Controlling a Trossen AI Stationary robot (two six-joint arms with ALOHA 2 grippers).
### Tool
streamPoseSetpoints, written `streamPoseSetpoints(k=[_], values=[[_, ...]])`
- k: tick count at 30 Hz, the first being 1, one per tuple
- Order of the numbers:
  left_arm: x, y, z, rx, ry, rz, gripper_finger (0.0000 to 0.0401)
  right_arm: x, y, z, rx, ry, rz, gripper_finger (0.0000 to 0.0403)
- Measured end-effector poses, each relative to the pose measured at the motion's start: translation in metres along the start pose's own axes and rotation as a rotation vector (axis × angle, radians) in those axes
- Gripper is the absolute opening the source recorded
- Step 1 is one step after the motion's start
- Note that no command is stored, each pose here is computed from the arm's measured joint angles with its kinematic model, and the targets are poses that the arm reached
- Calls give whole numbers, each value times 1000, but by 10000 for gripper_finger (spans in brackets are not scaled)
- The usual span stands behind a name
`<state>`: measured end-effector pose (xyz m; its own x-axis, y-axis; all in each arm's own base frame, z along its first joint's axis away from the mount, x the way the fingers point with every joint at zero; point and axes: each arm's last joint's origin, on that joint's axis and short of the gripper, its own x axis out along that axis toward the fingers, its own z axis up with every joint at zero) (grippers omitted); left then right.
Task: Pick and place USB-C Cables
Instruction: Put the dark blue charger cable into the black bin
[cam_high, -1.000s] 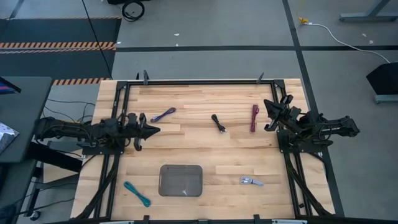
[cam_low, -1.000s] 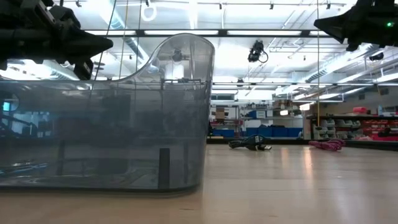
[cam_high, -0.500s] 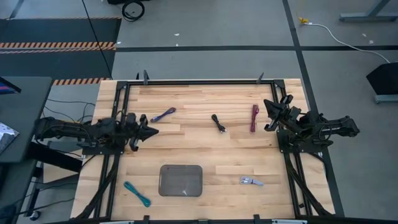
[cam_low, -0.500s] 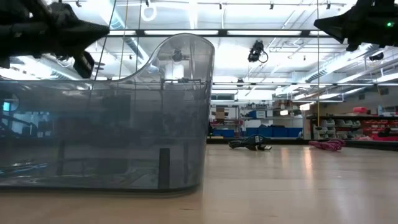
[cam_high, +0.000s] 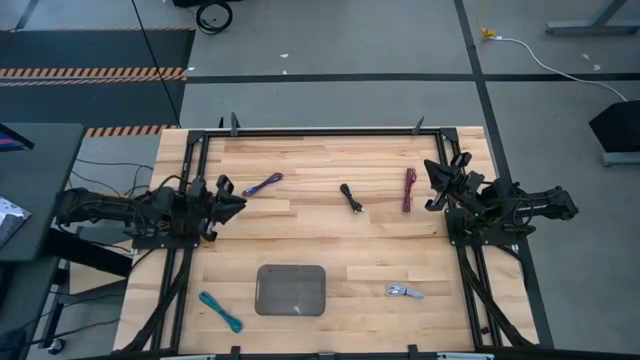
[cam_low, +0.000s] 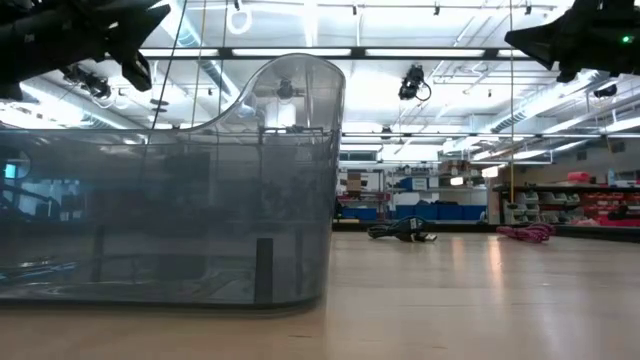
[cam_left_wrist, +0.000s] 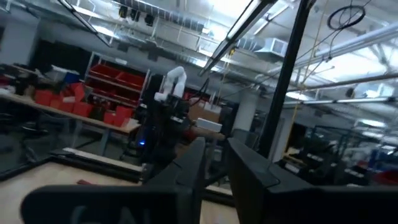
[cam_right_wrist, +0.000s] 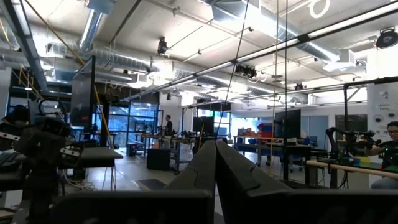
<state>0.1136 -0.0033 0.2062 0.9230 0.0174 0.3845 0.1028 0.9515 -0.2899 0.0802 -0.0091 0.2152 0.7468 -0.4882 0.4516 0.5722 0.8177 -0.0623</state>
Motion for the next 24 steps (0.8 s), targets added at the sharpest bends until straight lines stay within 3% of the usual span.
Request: streamPoseSetpoints(k=[5,9,12,17,24], values=[[8,1,7,187,82,138,120,0,0,0,-6,-4,-2,15],[19,1,21,306,278,322,164,0,0,0,-6,-4,-2,15],[31,-3,37,307,396,412,193,0,0,0,-6,-4,-2,15],[55,-9,54,324,540,473,216,0,0,0,-6,-4,-2,15],[76,2,38,403,691,596,217,0,0,0,-6,-4,-2,15]])
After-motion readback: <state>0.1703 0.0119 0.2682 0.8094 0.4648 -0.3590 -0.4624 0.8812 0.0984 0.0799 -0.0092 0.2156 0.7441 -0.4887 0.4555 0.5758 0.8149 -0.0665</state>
